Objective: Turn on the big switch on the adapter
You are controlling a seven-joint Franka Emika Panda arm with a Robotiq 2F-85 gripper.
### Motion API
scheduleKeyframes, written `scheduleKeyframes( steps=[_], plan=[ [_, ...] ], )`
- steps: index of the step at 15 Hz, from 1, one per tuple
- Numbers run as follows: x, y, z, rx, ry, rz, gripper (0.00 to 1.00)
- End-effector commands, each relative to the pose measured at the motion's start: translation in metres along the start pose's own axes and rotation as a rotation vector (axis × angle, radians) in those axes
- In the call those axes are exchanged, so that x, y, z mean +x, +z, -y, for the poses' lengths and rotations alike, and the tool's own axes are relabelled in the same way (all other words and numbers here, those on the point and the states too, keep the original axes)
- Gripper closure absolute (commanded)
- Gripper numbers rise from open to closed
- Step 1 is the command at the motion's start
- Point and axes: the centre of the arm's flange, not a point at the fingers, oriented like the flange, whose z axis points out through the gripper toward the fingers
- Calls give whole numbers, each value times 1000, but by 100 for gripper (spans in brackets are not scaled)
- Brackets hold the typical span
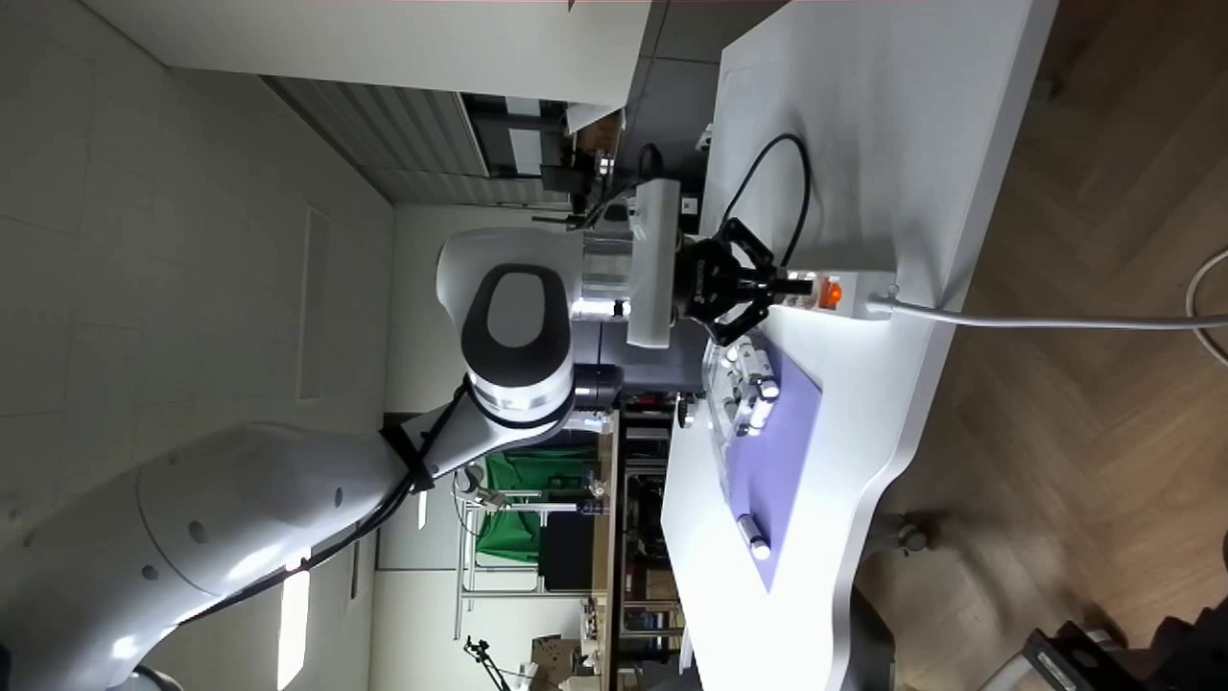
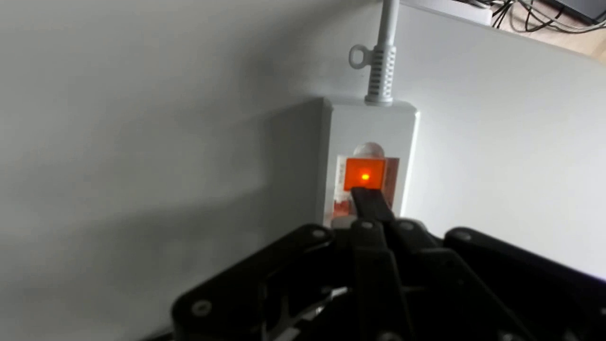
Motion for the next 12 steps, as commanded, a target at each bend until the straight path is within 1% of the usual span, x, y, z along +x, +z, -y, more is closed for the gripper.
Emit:
scheduleKeyframes(
  steps=[1,3,4,5,7,8,9,12],
  plan=[
    [6,-75,13,-45,-15,20,100],
    [5,-110,20,-91,-38,24,100],
    [4,-124,22,-106,-38,42,75],
    [2,-136,24,-123,-48,56,74],
    [-5,-155,26,-145,-56,76,61],
    [-7,-163,26,-146,-57,85,55],
    [-10,-170,27,-149,-57,95,46],
    [-16,-182,28,-145,-59,108,27]
  ],
)
